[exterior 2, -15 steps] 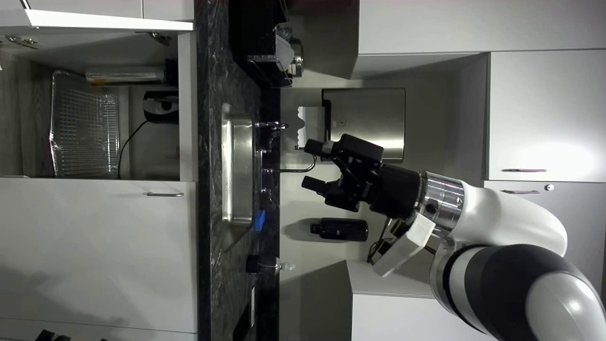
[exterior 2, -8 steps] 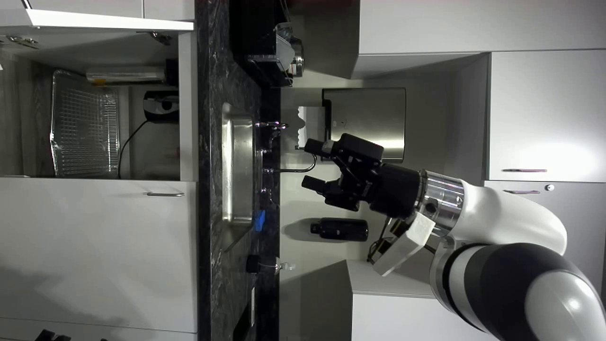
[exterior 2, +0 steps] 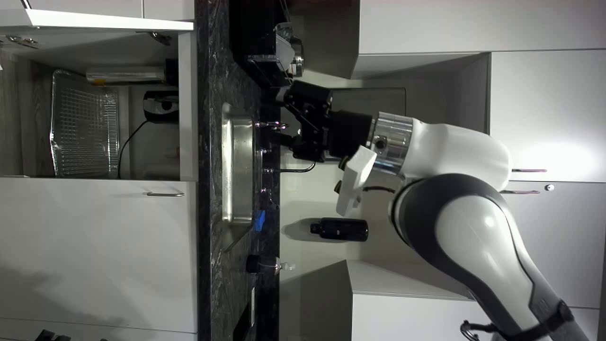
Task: Close the bottom cabinet door on the left
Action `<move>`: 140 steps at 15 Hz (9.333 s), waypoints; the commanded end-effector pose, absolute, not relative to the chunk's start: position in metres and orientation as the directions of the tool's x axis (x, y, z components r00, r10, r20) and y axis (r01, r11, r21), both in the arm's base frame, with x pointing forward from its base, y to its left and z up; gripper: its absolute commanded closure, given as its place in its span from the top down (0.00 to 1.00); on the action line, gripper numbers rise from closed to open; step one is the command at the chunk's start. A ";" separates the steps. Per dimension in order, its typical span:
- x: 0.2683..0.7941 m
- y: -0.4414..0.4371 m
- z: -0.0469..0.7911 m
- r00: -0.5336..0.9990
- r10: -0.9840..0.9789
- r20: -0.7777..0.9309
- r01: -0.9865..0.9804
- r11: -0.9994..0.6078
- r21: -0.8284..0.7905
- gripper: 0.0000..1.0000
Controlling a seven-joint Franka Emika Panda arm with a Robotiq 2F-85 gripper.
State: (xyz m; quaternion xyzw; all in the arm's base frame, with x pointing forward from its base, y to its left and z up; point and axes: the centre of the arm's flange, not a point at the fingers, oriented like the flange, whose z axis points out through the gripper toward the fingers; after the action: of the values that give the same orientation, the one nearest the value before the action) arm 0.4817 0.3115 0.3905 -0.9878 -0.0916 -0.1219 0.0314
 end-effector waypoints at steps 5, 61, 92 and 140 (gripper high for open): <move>0.565 0.394 0.314 0.971 0.180 0.160 0.197 -0.976 -0.094 1.00; 0.587 0.475 0.110 0.998 0.001 0.056 -0.005 -0.994 0.107 0.00; 0.568 0.307 0.055 0.858 -0.321 0.402 -0.504 -0.676 0.537 0.00; 0.697 0.181 0.058 0.721 -0.484 0.496 -0.692 -0.537 0.483 0.00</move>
State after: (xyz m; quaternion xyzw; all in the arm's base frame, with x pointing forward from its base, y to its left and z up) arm 0.6769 0.1844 0.0534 -0.8641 0.3484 -0.1477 -0.3320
